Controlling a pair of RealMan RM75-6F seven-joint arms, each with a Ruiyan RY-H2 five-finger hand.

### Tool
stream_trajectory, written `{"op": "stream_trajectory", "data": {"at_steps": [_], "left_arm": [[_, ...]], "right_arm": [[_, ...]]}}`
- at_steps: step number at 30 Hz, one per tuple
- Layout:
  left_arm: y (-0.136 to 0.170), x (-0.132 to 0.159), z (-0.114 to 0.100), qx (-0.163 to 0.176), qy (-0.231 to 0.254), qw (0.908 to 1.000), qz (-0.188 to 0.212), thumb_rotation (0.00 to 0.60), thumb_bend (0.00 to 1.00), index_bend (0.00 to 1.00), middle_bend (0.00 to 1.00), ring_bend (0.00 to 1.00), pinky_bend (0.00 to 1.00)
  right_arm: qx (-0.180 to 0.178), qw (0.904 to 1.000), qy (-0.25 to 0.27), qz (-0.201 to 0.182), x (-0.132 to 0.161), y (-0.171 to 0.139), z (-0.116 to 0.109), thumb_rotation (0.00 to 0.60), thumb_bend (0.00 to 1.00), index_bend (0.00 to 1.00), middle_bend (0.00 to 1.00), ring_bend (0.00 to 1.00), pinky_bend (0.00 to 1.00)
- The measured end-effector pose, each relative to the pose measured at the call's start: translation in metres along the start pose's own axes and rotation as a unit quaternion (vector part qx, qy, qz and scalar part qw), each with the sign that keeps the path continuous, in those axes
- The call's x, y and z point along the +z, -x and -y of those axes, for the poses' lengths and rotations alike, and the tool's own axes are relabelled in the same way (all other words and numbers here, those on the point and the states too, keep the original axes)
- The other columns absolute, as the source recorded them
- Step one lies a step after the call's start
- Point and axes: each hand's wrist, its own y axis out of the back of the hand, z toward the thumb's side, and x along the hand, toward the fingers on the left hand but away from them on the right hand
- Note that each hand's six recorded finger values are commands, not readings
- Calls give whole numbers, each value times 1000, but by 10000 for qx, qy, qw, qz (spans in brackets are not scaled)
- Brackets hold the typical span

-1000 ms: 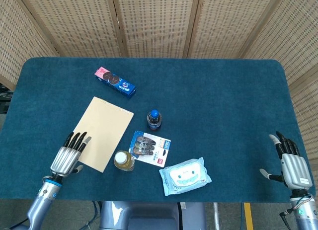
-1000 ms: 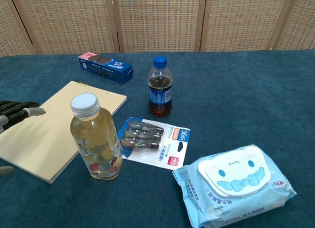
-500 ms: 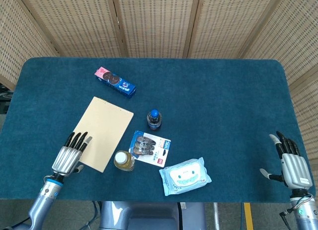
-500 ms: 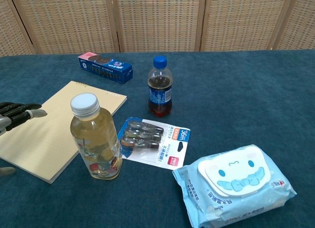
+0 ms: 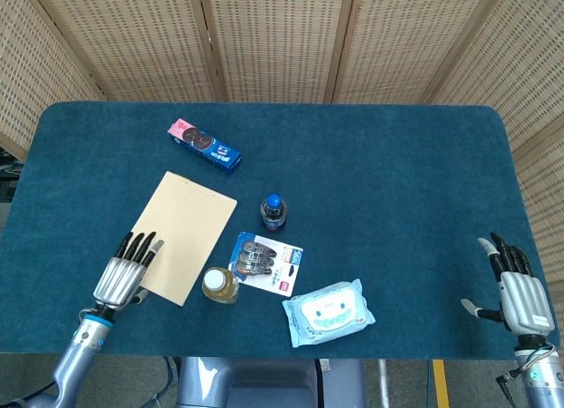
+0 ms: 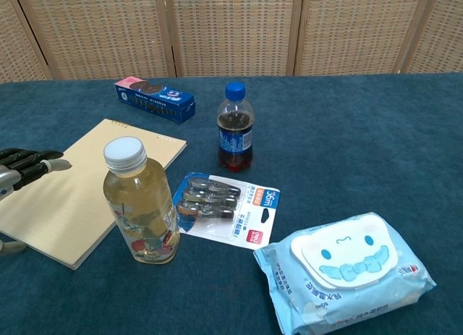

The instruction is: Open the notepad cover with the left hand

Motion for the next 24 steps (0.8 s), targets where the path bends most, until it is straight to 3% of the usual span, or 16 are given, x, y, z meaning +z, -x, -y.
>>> {"op": "stream_trajectory", "data": {"at_steps": [24], "left_arm": [[-3, 1, 2, 192, -39, 9998, -53, 600, 301, 52, 0, 0, 0]], "right_arm": [[14, 10000, 21, 6, 0, 0, 0, 600, 156, 56, 0, 0, 0]]}}
